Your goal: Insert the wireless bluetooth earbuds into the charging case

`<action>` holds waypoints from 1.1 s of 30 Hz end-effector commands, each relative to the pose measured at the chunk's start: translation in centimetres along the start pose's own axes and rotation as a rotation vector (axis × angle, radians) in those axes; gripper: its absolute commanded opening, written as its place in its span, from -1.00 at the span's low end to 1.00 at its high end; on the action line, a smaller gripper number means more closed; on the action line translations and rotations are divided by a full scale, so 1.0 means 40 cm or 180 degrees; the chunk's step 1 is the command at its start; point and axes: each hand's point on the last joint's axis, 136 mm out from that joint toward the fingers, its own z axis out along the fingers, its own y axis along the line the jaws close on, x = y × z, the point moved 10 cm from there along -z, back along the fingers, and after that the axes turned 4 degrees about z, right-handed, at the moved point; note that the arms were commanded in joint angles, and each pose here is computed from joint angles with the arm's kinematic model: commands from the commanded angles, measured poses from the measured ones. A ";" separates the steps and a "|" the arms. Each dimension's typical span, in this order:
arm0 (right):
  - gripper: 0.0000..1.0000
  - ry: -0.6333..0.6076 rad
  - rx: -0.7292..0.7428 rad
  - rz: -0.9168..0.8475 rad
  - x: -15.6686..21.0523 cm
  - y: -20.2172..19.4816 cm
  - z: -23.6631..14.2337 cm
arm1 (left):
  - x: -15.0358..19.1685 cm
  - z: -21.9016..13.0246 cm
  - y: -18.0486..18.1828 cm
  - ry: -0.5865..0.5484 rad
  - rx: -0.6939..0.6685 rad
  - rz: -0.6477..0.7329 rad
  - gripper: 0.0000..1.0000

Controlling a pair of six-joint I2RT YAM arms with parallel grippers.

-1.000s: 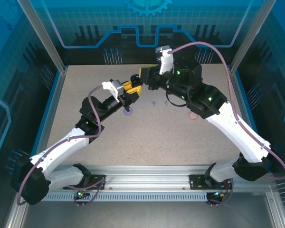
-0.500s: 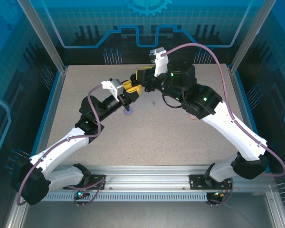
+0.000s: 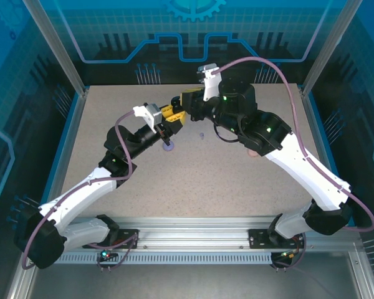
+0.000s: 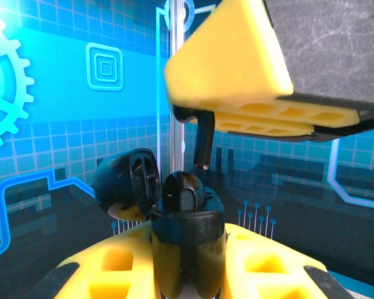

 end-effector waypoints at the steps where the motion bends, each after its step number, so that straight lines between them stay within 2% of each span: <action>1: -0.63 0.0058 0.0041 0.0047 0.011 -0.009 0.012 | -0.045 0.001 -0.001 -0.0183 0.0040 0.0012 -1.00; 22: -0.67 0.0317 0.0119 0.0123 0.058 -0.027 0.035 | -0.054 0.002 0.001 -0.0218 0.0004 0.0039 -1.00; 33: -0.69 0.0234 0.0187 0.0158 0.049 -0.038 0.008 | -0.050 0.002 0.002 -0.0206 -0.0003 0.0040 -1.00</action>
